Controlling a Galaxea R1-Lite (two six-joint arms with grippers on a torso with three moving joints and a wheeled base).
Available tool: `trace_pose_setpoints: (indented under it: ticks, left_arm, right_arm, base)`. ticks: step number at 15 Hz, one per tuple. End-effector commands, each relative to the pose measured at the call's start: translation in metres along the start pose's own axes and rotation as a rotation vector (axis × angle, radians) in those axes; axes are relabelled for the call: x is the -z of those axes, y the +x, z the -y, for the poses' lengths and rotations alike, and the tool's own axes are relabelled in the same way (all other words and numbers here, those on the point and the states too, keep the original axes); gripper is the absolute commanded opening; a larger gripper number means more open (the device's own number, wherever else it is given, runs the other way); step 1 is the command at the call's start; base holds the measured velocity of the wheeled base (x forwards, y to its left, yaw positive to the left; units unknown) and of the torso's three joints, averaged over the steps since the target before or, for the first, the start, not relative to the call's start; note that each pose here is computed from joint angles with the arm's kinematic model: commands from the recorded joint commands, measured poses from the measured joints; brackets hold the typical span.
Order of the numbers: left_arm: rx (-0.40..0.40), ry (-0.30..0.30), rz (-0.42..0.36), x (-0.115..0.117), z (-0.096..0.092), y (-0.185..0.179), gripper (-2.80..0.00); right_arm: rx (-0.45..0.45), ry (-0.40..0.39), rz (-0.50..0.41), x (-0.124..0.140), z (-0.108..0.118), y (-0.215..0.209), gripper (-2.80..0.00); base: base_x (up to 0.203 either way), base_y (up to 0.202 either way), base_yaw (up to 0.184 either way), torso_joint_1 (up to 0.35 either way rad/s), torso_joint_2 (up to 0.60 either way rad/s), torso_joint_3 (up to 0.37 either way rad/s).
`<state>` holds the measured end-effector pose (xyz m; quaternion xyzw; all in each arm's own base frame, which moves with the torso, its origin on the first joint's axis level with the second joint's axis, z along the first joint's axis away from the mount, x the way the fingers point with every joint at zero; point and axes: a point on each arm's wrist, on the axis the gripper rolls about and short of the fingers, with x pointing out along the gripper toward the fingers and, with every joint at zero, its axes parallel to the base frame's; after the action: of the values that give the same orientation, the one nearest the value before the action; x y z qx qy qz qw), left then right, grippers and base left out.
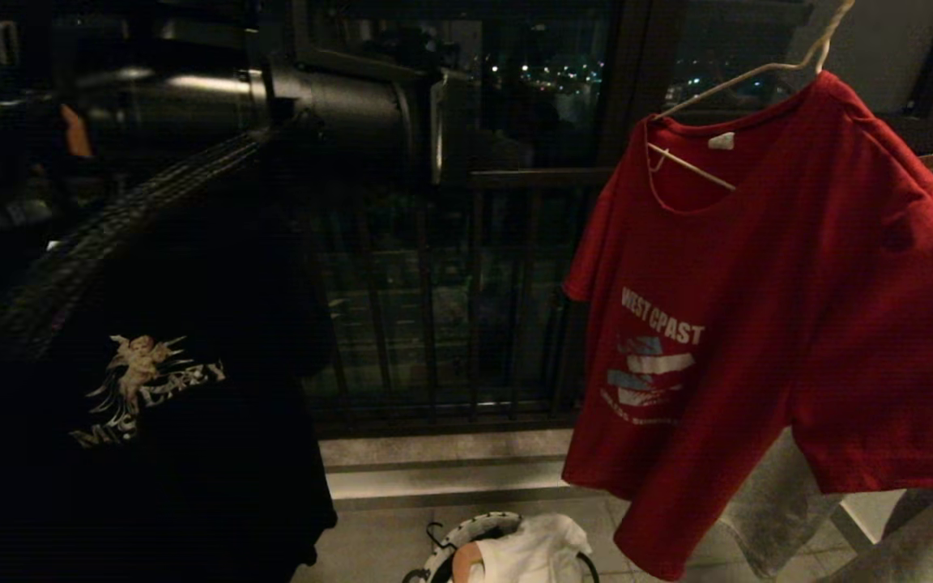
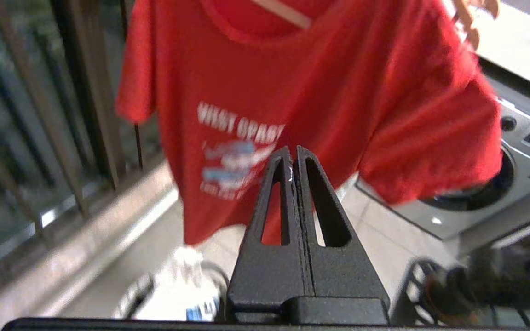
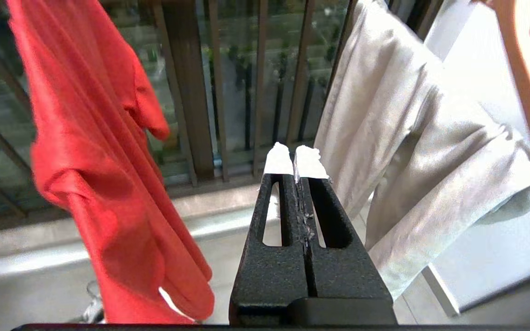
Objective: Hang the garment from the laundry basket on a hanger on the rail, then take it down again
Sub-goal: Take the clothes off the clothes rack
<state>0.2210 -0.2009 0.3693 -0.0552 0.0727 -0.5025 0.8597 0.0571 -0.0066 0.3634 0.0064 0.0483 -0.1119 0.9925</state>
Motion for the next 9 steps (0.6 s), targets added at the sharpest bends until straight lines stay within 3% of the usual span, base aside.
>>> trace_pose_setpoints:
  ticks: [1,6,9]
  left_arm:
    - [0.022,0.004,-0.019,0.006,-0.007,0.039,-2.80]
    - [0.099,0.079,-0.002,0.009,0.011,0.082,-2.80]
    - [0.083,0.086,-0.014,0.014,0.014,0.088,-2.80]
  right_arm:
    - [0.000,0.000,0.008,-0.002,-0.001,0.006,-2.80]
    - [-0.014,-0.001,0.038,-0.009,-0.001,0.001,-2.80]
    - [-0.029,-0.022,0.042,-0.007,0.000,-0.003,-2.80]
  base:
    - [0.000,0.000,0.000,0.000,0.00,0.000]
    - [0.000,0.000,0.000,0.000,0.00,0.000]
    - [0.000,0.000,0.000,0.000,0.00,0.000]
